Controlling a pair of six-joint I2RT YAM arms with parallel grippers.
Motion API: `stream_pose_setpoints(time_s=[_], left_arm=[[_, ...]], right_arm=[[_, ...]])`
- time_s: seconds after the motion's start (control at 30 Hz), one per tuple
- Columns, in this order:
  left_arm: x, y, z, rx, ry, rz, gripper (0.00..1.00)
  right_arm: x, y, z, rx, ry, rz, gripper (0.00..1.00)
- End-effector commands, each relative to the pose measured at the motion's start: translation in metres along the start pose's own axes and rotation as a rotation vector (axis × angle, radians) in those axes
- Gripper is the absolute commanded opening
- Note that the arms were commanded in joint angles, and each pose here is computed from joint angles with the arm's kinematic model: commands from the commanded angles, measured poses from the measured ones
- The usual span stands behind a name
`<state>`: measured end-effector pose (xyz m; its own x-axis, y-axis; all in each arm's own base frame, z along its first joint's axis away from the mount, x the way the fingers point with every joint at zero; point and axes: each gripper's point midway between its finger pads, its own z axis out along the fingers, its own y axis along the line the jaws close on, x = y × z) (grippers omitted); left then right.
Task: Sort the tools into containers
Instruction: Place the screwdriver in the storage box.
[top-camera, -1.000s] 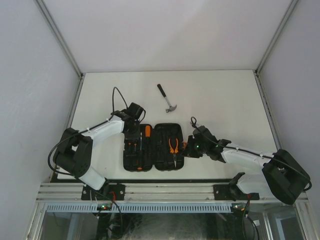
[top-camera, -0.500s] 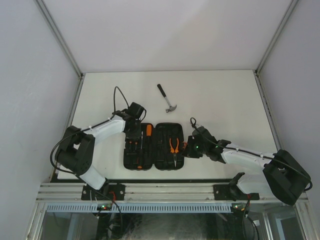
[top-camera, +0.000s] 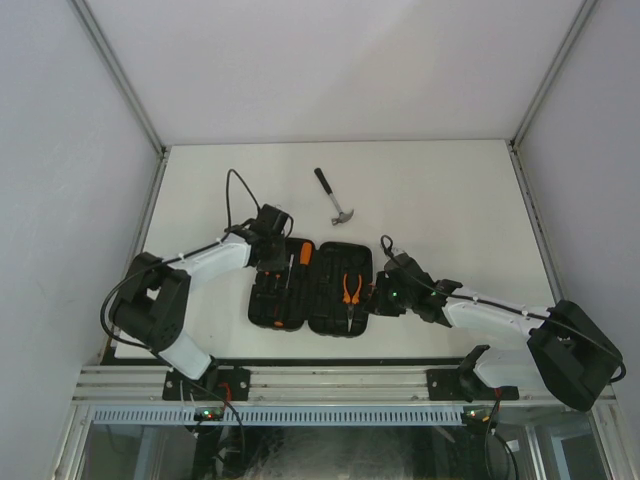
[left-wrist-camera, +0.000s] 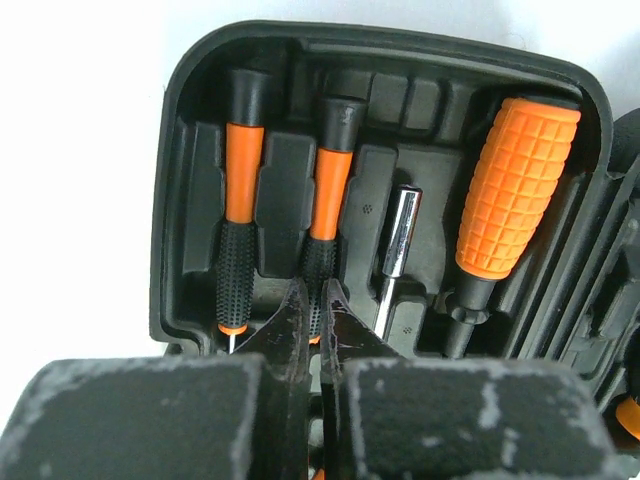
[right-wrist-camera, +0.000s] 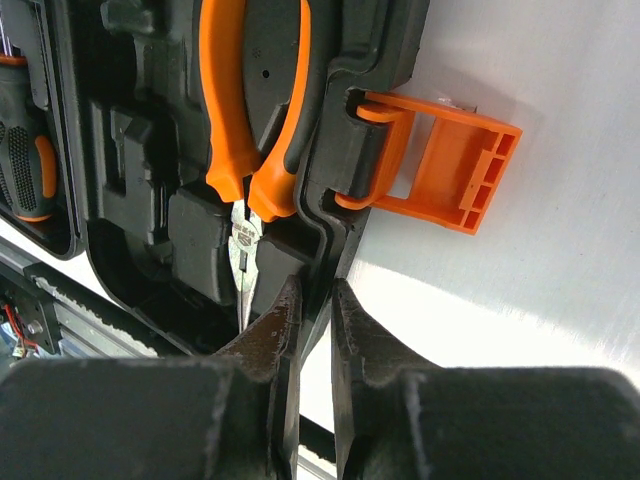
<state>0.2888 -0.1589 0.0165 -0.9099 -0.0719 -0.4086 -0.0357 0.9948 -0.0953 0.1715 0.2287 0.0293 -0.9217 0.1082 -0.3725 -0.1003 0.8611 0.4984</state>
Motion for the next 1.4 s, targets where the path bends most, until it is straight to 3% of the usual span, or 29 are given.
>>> stream_pose_setpoints(time_s=[0.0, 0.47, 0.8, 0.87, 1.1, 1.23, 1.37], left_arm=[[0.094, 0.024, 0.016, -0.069, 0.284, -0.007, 0.01], [0.003, 0.007, -0.068, -0.025, 0.022, 0.001, 0.40], [-0.033, -0.004, -0.127, 0.108, -0.192, -0.004, 0.50], [-0.037, -0.001, -0.137, 0.117, -0.240, -0.019, 0.56], [-0.033, 0.022, -0.155, 0.113, -0.326, -0.075, 0.58], [-0.025, 0.033, -0.153, 0.089, -0.328, -0.085, 0.58], [-0.017, 0.040, -0.147, 0.080, -0.337, -0.111, 0.58]], right_arm=[[0.013, -0.014, -0.001, 0.057, 0.040, -0.041, 0.03], [0.002, -0.026, -0.007, 0.095, 0.000, -0.027, 0.03], [-0.013, -0.018, -0.006, 0.073, -0.032, -0.002, 0.06], [-0.019, -0.013, -0.005, 0.064, -0.040, 0.002, 0.06], [-0.045, -0.002, 0.000, 0.056, -0.115, 0.034, 0.07], [-0.067, 0.010, 0.002, 0.016, -0.159, 0.045, 0.14], [-0.086, 0.021, -0.010, 0.010, -0.198, 0.004, 0.32]])
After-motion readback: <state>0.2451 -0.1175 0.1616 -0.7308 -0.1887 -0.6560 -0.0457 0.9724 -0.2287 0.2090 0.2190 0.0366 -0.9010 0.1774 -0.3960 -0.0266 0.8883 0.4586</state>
